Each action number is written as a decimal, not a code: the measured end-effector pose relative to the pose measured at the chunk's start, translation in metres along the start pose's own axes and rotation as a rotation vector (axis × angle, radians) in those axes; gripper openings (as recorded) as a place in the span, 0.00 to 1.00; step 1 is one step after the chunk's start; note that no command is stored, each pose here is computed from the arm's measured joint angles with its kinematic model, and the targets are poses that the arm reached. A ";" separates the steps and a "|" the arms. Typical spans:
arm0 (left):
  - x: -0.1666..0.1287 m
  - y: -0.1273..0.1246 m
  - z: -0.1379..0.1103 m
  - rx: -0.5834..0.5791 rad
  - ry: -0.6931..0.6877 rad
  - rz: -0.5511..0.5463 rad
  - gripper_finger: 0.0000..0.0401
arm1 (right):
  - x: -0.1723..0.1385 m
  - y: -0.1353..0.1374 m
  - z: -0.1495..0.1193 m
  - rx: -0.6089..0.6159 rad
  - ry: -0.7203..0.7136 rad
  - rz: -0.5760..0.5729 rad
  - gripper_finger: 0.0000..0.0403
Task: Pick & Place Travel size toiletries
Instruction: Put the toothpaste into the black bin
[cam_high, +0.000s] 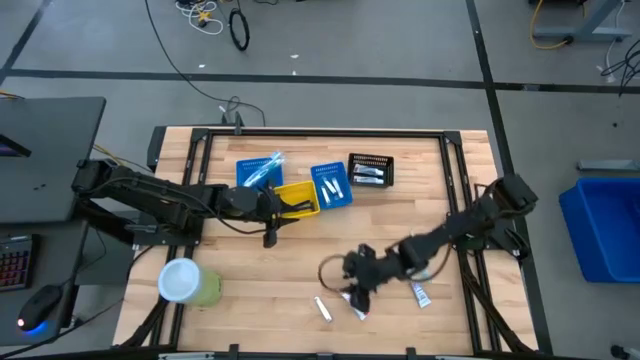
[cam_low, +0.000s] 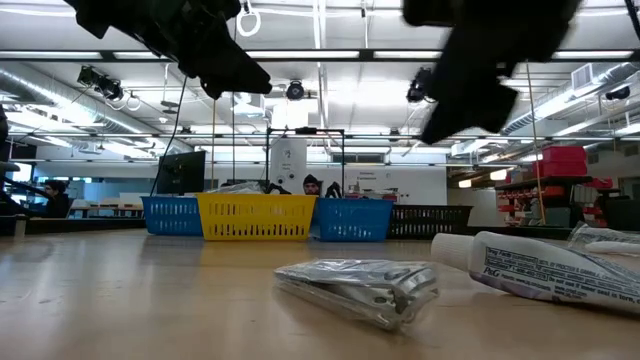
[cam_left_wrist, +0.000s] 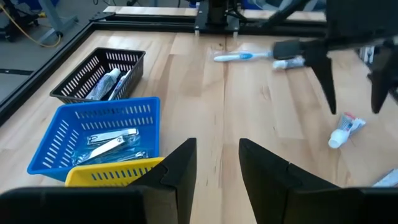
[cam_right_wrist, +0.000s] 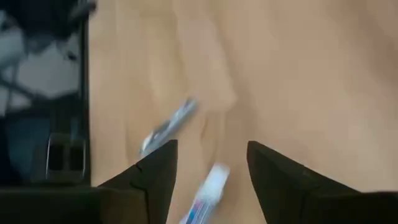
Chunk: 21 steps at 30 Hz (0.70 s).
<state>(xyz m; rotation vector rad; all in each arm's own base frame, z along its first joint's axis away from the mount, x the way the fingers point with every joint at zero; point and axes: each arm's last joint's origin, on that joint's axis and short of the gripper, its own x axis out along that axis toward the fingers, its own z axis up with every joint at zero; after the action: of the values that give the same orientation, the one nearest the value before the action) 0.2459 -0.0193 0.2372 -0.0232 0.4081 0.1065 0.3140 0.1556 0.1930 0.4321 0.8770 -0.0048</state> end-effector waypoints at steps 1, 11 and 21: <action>0.000 0.000 0.001 -0.011 -0.005 -0.001 0.32 | -0.001 0.004 -0.007 -0.021 0.010 -0.019 0.52; 0.000 0.000 0.003 -0.039 -0.028 -0.003 0.32 | 0.011 0.025 -0.054 0.009 -0.008 -0.173 0.54; 0.000 0.000 0.004 -0.045 -0.036 -0.004 0.32 | 0.049 0.026 -0.083 0.020 0.049 -0.182 0.50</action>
<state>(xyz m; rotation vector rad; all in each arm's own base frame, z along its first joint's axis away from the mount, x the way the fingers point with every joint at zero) 0.2472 -0.0193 0.2405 -0.0661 0.3695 0.1125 0.2885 0.2183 0.1195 0.3708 0.9625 -0.1712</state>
